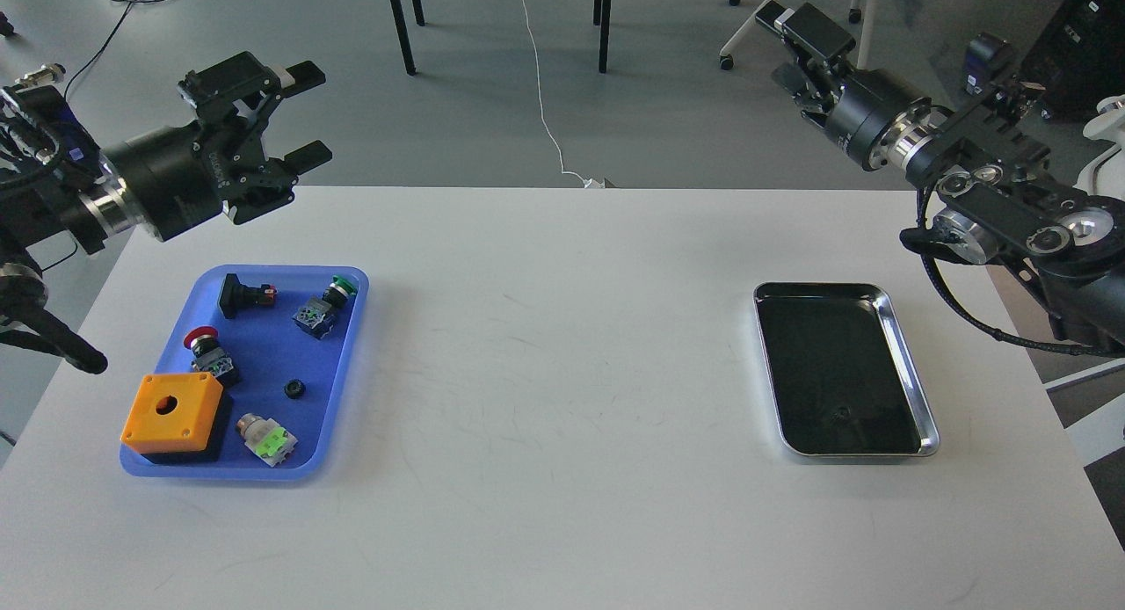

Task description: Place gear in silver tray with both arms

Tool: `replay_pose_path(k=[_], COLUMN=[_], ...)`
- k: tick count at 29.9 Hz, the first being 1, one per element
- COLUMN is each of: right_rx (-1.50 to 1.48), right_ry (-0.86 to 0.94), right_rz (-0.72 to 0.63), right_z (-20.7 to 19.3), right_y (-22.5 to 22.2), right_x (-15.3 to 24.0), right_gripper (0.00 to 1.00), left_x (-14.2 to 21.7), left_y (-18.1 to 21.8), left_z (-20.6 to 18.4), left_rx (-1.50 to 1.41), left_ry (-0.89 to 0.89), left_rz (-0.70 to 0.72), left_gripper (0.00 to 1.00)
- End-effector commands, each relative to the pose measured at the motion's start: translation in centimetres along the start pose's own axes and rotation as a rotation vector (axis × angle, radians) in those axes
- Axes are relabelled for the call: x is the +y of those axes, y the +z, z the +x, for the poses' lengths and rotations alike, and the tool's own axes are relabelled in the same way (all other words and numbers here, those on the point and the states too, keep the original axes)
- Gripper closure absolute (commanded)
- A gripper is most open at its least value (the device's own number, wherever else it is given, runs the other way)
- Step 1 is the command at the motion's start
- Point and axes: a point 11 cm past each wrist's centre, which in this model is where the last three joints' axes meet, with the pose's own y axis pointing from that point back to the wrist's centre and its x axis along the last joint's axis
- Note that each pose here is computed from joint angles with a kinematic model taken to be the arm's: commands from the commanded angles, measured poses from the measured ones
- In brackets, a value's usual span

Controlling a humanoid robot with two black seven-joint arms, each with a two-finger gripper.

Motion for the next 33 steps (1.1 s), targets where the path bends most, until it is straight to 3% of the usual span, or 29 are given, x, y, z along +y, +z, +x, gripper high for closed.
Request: replay_pose_path(k=[1, 13, 14, 19, 20, 33], right_rx=[-0.718, -0.726, -0.684, -0.694, -0.75, -0.879], right_ry=[0.243, 0.246, 0.179, 0.193, 0.2, 0.212], right_rz=[0.149, 0.151, 0.184, 0.197, 0.234, 0.225], right_z=[0.4, 0.4, -1.1, -0.6, 0.1, -1.2], right_y=[0.5, 0.5, -1.7, -1.9, -2.0, 1.6], right_x=[-0.4, -0.4, -2.1, -2.0, -1.7, 0.6], right_gripper=[0.02, 0.02, 0.02, 0.02, 0.02, 0.02], left_x=[1.1, 1.1, 1.0, 1.3, 0.8, 0.7], left_y=[-3.9, -4.0, -3.6, -4.9, -6.8, -11.4], left_z=[-5.0, -5.1, -4.3, -4.9, -6.4, -8.8], left_rx=[-0.388, -0.392, -0.215, -0.325, -0.609, -1.132], left_ry=[-0.223, -0.226, -0.157, -0.207, -0.317, -0.543], left_rz=[0.208, 0.209, 0.163, 0.223, 0.293, 0.388], left_gripper=[0.02, 0.02, 0.02, 0.02, 0.02, 0.02])
